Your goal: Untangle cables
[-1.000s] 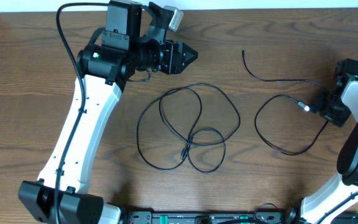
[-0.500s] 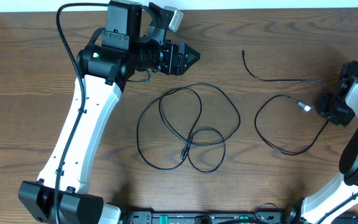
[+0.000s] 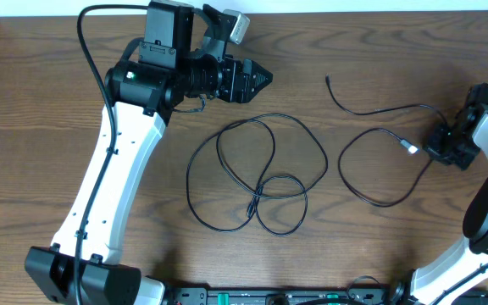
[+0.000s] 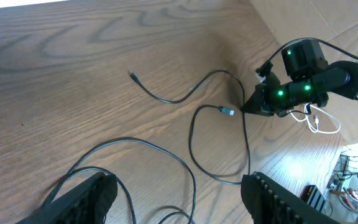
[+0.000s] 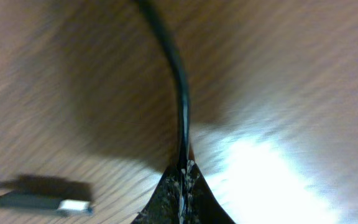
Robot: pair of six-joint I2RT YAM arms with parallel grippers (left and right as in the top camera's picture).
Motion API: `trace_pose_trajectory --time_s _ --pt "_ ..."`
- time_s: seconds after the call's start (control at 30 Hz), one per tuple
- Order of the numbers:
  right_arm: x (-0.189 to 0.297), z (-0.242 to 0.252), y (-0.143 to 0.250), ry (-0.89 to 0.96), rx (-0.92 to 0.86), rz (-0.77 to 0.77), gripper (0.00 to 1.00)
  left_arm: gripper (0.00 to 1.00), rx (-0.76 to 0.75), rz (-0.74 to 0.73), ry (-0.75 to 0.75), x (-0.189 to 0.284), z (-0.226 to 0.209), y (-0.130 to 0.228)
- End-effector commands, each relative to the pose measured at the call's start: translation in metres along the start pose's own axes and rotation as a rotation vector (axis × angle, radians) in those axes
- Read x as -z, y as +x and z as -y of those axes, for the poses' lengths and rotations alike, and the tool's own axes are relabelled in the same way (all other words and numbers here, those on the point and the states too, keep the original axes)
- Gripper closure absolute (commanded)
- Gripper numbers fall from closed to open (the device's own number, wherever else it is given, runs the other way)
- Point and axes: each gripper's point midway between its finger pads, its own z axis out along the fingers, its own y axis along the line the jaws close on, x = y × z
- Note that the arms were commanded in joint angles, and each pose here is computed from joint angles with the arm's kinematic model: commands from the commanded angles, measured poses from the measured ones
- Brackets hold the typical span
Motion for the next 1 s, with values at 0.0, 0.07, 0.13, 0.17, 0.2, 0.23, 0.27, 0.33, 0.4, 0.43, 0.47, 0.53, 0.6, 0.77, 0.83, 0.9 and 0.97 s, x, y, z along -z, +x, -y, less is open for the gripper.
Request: trace_pose_trajectory --time_s 0.0,0.07,0.13,0.17,0.2,0.23,0.27,0.33,0.4,0.43,0.47,0.53,0.6,0.77,0.83,0.9,0.97 --pt "0.031 -0.037 0.000 -0.203 0.068 0.024 0.99 0.30 -0.027 0.028 0.019 0.012 0.013 -0.007" --pt "0.055 -0.048 -0.005 -0.270 0.092 0.072 0.99 0.30 -0.027 0.028 0.019 0.012 0.013 -0.007" --pt "0.084 -0.058 -0.010 -0.330 0.112 0.136 0.99 0.30 -0.027 0.027 0.020 0.012 0.013 -0.007" --pt "0.098 -0.061 -0.013 -0.349 0.120 0.168 0.99 0.30 -0.026 0.026 0.019 0.012 0.013 -0.007" --pt "0.113 -0.065 -0.015 -0.371 0.129 0.203 0.99 0.30 -0.025 0.025 0.020 0.012 0.013 -0.006" --pt "0.142 -0.068 -0.018 -0.395 0.144 0.274 0.99 0.30 -0.022 0.022 0.019 0.012 0.013 -0.006" --pt "0.158 -0.069 -0.019 -0.403 0.152 0.314 0.99 0.30 -0.021 0.020 0.019 0.012 0.013 -0.005" --pt "0.188 -0.070 -0.020 -0.422 0.169 0.389 0.99 0.30 -0.020 0.019 0.019 0.012 0.013 -0.005" --pt "0.214 -0.071 -0.019 -0.437 0.182 0.454 0.99 0.30 -0.019 0.019 0.019 0.012 0.013 -0.005" --pt "0.225 -0.071 -0.018 -0.445 0.188 0.485 0.99 0.30 -0.019 0.018 0.019 0.012 0.013 -0.005" --pt "0.239 -0.071 -0.017 -0.453 0.194 0.521 0.99 0.30 -0.018 0.017 0.019 0.012 0.013 -0.004" --pt "0.264 -0.071 -0.017 -0.468 0.206 0.591 0.99 0.30 -0.016 0.014 0.019 0.012 0.013 -0.004" --pt "0.285 -0.070 -0.017 -0.469 0.212 0.650 0.99 0.30 -0.015 0.013 0.019 0.012 0.013 -0.003" --pt "0.299 -0.062 -0.016 -0.417 0.218 0.668 0.98 0.30 -0.011 0.012 0.020 0.012 0.013 -0.003" --pt "0.287 -0.046 -0.018 -0.321 0.175 0.646 0.89 0.30 -0.009 0.011 0.019 0.012 0.013 -0.003" --pt "0.273 -0.034 -0.020 -0.249 0.148 0.614 0.80 0.30 -0.008 0.010 0.020 0.012 0.013 -0.002" --pt "0.257 -0.025 -0.022 -0.190 0.120 0.571 0.64 0.30 -0.009 0.010 0.030 0.012 0.015 -0.002"
